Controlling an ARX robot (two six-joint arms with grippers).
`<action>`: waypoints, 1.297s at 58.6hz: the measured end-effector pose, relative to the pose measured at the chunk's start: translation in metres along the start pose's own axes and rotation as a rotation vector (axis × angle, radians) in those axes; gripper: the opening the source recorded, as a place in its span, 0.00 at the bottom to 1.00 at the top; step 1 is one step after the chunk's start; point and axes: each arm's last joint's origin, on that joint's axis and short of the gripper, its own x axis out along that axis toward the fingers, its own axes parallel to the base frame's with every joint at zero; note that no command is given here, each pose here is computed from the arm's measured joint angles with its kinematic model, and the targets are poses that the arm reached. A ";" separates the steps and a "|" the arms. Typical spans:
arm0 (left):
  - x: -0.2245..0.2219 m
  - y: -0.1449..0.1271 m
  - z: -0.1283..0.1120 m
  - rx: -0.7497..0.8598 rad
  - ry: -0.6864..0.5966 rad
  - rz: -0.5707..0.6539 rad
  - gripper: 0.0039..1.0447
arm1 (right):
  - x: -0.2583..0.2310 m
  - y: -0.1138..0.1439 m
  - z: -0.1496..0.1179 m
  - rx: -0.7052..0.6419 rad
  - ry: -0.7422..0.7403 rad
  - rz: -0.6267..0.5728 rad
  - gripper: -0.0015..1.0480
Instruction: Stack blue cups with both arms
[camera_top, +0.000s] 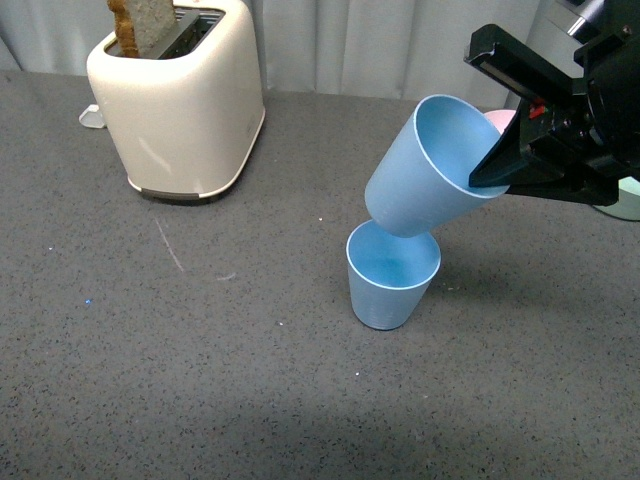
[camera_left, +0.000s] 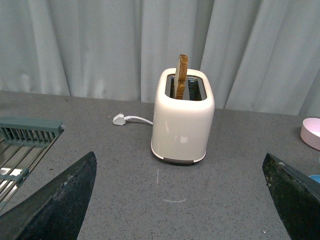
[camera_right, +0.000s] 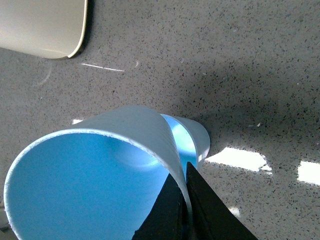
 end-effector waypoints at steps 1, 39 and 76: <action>0.000 0.000 0.000 0.000 0.000 0.000 0.94 | 0.000 0.000 0.000 0.000 0.001 0.000 0.01; 0.000 0.000 0.000 0.000 0.000 0.000 0.94 | 0.007 0.005 0.000 -0.030 -0.032 -0.003 0.49; 0.000 0.000 0.000 0.000 0.000 0.001 0.94 | -0.046 -0.038 -0.046 -0.410 -1.075 -0.295 0.37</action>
